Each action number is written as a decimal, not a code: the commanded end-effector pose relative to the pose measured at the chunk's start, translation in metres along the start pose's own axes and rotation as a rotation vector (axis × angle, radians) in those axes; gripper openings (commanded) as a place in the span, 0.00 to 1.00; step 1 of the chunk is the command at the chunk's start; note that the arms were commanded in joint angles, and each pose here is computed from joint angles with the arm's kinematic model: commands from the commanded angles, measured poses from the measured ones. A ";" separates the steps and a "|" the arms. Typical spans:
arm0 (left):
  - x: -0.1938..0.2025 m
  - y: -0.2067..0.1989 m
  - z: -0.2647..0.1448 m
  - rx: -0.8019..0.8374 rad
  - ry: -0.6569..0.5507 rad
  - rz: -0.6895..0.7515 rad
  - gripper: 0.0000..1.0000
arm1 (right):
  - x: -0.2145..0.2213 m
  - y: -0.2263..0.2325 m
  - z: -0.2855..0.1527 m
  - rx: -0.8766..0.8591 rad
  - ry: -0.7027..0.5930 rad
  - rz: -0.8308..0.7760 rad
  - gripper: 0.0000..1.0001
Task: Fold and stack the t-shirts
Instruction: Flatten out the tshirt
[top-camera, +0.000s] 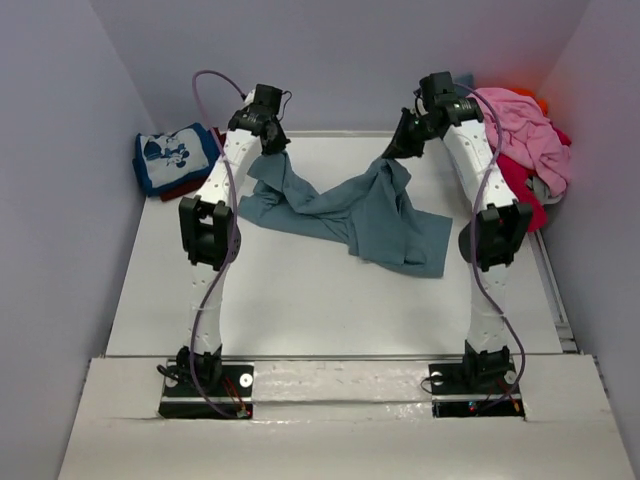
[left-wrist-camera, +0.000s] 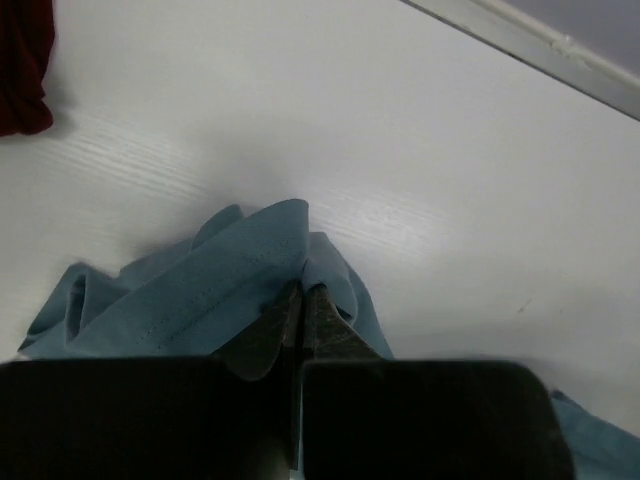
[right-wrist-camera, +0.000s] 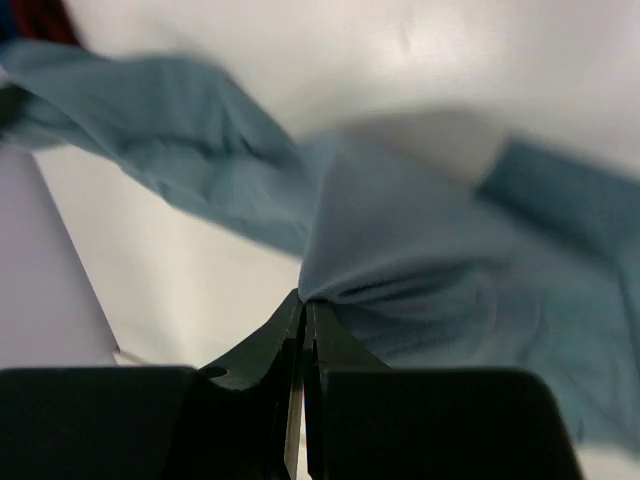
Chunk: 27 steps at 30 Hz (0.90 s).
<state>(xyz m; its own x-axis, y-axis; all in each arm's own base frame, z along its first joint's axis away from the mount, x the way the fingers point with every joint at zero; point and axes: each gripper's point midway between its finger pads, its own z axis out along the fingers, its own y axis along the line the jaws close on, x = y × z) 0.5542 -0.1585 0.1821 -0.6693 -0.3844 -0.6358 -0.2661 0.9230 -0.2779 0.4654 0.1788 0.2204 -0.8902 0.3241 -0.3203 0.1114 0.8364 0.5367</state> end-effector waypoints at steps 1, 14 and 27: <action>-0.073 -0.024 -0.031 0.108 -0.195 -0.096 0.06 | -0.060 0.059 -0.044 -0.186 -0.194 -0.080 0.07; -0.149 -0.018 -0.124 0.113 -0.490 -0.099 0.06 | -0.081 0.088 -0.150 -0.222 -0.503 -0.199 0.07; -0.111 -0.013 -0.263 0.129 -0.590 -0.030 0.06 | 0.019 0.107 -0.244 -0.263 -0.530 -0.277 0.07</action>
<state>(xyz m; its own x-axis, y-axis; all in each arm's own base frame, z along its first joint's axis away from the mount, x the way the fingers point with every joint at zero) 0.4909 -0.1379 0.4103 -0.2262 -0.3777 -0.8979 -0.1799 0.9221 -0.3426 0.3937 0.1672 0.4326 -0.5750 0.3370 -0.7455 -0.1918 0.8303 0.5233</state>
